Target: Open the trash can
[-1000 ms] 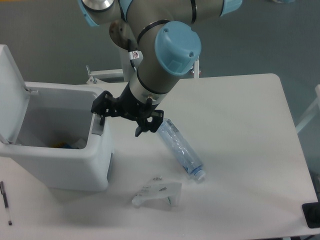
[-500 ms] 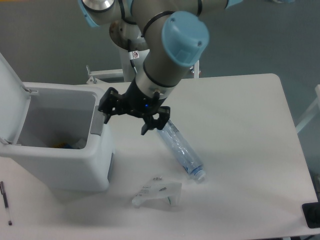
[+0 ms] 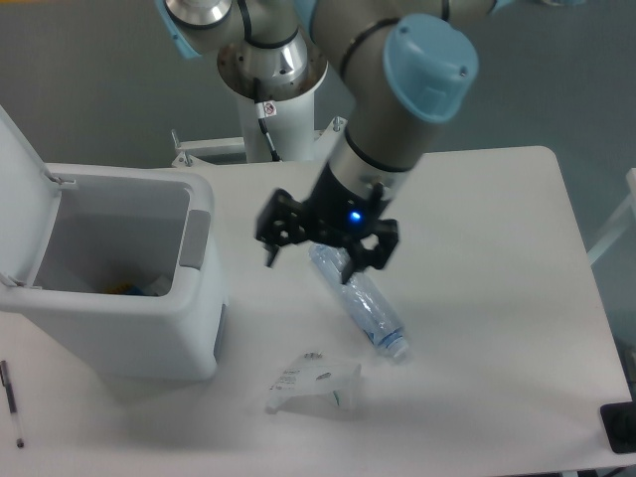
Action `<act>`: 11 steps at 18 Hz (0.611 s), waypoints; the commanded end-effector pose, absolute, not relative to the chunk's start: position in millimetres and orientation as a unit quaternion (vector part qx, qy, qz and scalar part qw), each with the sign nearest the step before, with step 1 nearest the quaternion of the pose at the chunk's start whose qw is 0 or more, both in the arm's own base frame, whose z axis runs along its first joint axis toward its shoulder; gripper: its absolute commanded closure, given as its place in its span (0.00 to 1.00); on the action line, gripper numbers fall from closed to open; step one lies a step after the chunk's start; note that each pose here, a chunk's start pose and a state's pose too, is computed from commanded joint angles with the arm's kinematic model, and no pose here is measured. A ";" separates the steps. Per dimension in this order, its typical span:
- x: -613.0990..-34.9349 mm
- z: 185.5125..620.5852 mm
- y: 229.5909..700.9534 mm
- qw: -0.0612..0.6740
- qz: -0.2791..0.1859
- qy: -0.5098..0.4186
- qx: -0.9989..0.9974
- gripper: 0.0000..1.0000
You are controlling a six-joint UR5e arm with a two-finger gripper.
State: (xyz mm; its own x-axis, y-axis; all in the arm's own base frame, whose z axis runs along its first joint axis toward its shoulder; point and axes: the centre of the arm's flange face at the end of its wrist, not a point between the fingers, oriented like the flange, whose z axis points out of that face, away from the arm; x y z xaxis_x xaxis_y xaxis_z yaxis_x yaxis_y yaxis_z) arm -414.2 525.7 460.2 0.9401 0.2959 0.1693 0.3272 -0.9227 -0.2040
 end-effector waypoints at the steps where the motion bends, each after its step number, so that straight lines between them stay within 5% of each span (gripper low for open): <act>1: -425.1 453.0 521.7 0.109 -0.052 -0.143 -0.982 0.00; 11: -537.8 387.9 468.5 0.043 0.005 0.021 -0.999 0.00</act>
State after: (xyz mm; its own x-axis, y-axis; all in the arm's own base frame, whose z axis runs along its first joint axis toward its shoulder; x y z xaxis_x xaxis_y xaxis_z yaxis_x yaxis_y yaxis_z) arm -537.8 468.5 387.9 0.9990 -0.0424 -0.0125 -0.0433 -0.9954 -0.0860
